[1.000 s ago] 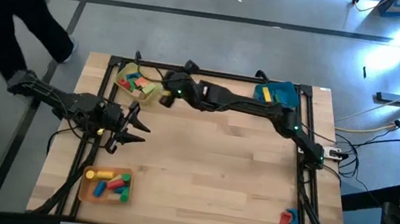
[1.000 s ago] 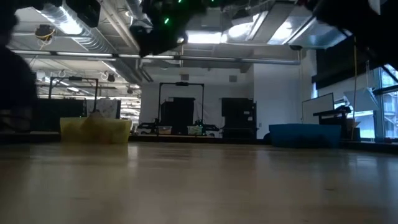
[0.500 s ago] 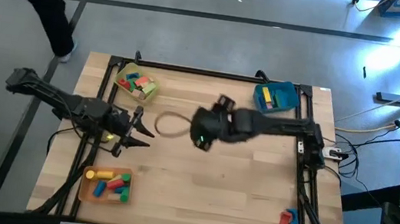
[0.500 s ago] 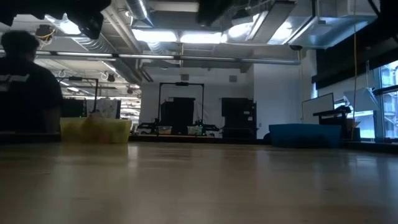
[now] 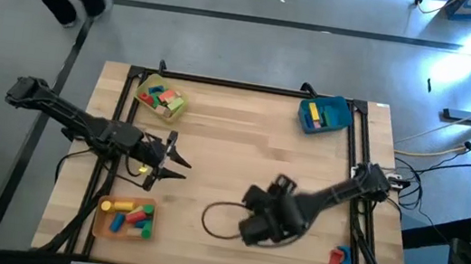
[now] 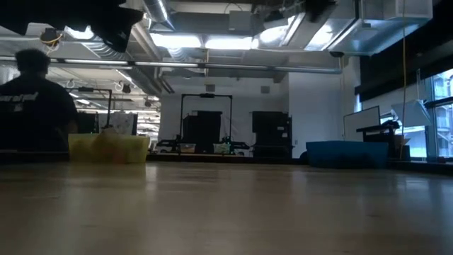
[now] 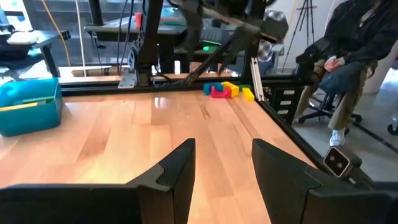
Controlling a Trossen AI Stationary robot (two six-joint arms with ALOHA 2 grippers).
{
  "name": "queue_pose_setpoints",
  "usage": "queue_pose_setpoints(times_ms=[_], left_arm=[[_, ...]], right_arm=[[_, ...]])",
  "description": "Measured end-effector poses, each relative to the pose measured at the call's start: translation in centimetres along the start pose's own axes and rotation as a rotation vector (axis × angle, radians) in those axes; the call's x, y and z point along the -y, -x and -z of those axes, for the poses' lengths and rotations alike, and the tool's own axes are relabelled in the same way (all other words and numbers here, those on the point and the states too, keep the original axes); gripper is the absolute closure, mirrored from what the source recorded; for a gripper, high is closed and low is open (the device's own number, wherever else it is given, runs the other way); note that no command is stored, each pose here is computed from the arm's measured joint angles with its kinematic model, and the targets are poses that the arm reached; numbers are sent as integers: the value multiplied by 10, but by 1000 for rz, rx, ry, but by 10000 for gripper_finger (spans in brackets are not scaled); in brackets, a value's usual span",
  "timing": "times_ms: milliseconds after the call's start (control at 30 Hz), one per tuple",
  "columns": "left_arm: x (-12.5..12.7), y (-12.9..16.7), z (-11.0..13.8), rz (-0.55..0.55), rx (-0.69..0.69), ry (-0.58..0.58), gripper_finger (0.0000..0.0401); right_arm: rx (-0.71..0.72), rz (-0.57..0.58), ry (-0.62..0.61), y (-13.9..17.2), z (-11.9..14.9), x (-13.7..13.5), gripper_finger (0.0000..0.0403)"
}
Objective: Sort blocks by size
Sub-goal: Adjust the yellow rectangular block
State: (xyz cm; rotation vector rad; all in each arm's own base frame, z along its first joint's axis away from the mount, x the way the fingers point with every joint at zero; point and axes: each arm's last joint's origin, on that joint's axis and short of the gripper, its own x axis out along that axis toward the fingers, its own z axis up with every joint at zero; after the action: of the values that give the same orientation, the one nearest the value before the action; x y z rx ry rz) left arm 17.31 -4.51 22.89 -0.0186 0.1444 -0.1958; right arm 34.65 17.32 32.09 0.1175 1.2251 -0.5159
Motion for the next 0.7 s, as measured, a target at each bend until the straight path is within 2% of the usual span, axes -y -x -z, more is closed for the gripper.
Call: queue_pose_setpoints(times_ms=[333,700], left_arm=[[0,-2,2,0,-10,-18,258],[0,-2,2,0,-10,-16,258]], right_arm=[[-288,12,-230,-14,76,-40,164],[-454,103,-435,-4,153,-64,164]])
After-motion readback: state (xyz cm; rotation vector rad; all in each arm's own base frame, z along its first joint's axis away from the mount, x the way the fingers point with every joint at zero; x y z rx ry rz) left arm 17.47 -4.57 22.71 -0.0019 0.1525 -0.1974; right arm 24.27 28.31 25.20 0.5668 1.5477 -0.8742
